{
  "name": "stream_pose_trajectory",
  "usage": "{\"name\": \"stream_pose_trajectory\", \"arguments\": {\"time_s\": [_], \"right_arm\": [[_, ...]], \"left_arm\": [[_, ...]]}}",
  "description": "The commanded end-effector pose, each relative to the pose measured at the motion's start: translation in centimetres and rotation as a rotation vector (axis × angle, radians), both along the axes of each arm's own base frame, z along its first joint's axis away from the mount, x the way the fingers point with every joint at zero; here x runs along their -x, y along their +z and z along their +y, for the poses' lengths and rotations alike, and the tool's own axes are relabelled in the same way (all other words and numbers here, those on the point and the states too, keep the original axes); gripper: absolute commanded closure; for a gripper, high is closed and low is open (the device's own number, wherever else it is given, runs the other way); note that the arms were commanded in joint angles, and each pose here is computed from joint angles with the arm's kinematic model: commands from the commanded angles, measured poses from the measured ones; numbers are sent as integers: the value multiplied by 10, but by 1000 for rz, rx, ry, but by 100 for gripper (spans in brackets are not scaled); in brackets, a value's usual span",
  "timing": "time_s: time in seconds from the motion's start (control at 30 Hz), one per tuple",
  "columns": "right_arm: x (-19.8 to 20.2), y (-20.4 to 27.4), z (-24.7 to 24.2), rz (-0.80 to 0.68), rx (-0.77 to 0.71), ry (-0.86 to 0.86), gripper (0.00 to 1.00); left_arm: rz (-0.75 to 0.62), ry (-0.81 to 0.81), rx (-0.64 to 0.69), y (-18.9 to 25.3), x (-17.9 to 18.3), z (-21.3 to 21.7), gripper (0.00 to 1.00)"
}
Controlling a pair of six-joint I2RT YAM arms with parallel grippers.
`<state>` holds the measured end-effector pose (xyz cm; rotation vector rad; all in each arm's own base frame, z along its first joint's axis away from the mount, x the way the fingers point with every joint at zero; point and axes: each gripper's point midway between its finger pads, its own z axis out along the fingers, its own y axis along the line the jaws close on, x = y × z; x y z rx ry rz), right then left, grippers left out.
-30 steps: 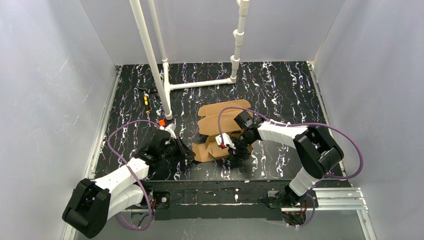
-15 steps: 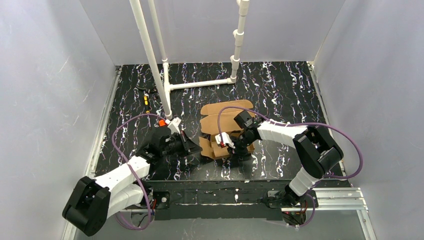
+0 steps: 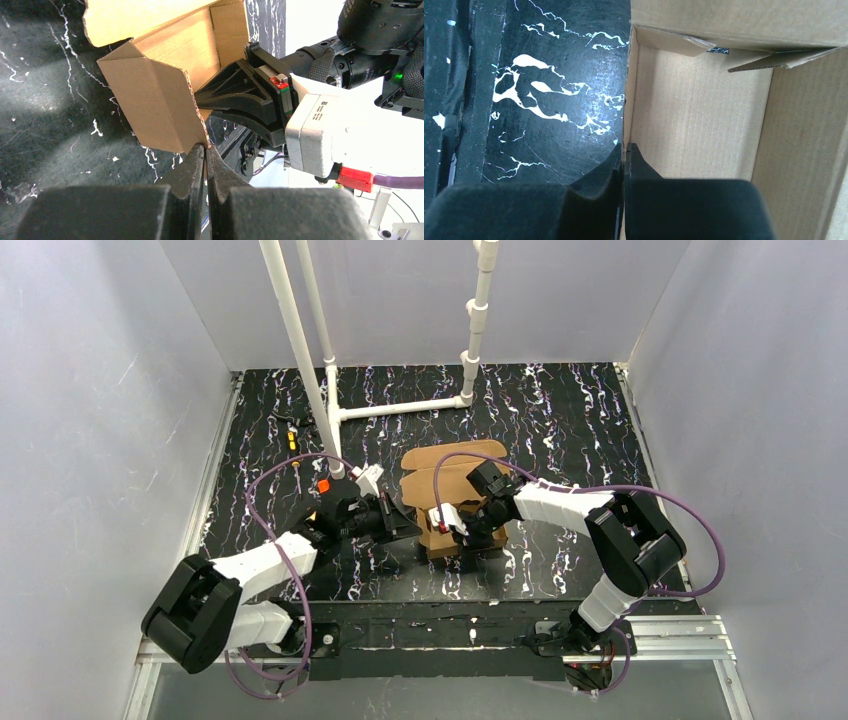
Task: Fold the paper box
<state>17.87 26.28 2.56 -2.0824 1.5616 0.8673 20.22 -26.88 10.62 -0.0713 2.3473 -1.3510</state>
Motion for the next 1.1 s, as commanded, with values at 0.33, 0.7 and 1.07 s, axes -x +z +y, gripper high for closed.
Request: {"name": "stream_pose_trajectory", "arguments": {"time_s": [0.33,0.7,1.07], "right_arm": [[-8,1,8,-23,-6,-1,91],[-8,0,7,-22,2,-3,91],[-10,0,8,-24,5,-10,91]], "left_arm": [[-11,-18,-8,-7,1,-2,75],[-86,12,87,25,1,19,52],[-39,338,-157,-12,-6,104,53]]}}
